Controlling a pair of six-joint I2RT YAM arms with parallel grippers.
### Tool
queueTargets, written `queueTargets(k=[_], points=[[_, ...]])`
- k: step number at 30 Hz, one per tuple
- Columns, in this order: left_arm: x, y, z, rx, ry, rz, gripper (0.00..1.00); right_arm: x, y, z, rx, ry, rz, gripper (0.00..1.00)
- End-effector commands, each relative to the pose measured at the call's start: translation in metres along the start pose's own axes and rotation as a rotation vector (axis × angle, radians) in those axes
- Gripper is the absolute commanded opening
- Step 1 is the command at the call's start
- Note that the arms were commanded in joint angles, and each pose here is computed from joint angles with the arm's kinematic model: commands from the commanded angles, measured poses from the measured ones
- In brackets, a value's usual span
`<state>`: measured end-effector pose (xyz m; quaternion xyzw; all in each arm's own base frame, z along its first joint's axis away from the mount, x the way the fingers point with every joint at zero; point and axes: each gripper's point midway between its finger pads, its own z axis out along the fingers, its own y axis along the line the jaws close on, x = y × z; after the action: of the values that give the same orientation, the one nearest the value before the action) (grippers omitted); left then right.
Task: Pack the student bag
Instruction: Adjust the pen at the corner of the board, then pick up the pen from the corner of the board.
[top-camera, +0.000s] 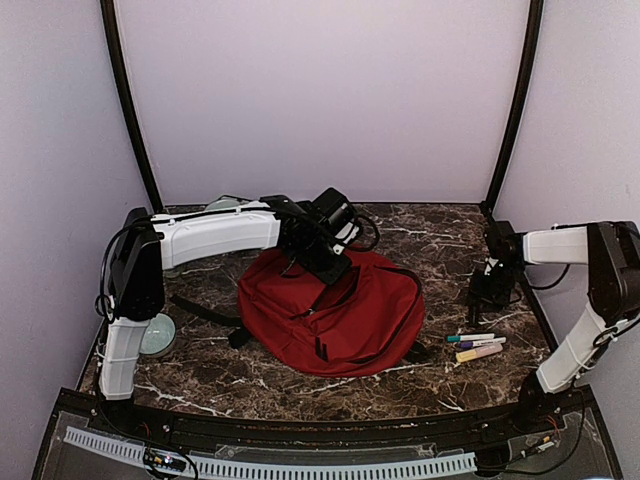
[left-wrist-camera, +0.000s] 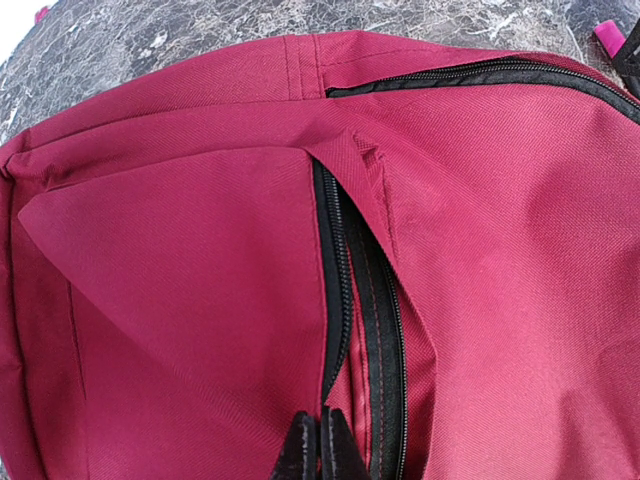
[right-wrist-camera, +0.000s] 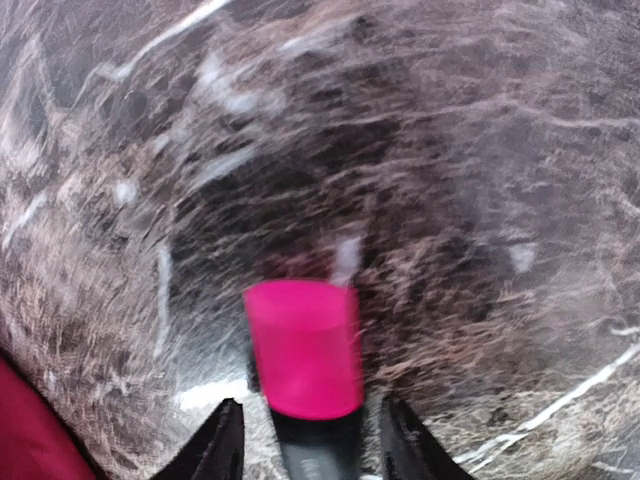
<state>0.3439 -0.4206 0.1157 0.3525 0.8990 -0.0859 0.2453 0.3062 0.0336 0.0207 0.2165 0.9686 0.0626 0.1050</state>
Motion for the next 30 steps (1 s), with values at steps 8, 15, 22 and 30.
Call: queueTargets(k=[8,15,22,30], points=[[-0.016,-0.002,-0.039,0.029,-0.064,-0.022,0.0,0.025,-0.001,-0.007,-0.011,0.07,-0.017,0.51],[-0.016,-0.002,-0.04,0.028,-0.066,-0.021,0.07,0.04,-0.001,0.003,-0.003,0.102,-0.04,0.41],[-0.017,-0.002,-0.042,0.031,-0.066,-0.024,0.23,0.036,0.009,0.003,-0.031,0.081,-0.073,0.18],[-0.019,-0.003,-0.051,0.041,-0.077,-0.033,0.38,0.023,0.041,-0.022,-0.136,0.005,-0.136,0.1]])
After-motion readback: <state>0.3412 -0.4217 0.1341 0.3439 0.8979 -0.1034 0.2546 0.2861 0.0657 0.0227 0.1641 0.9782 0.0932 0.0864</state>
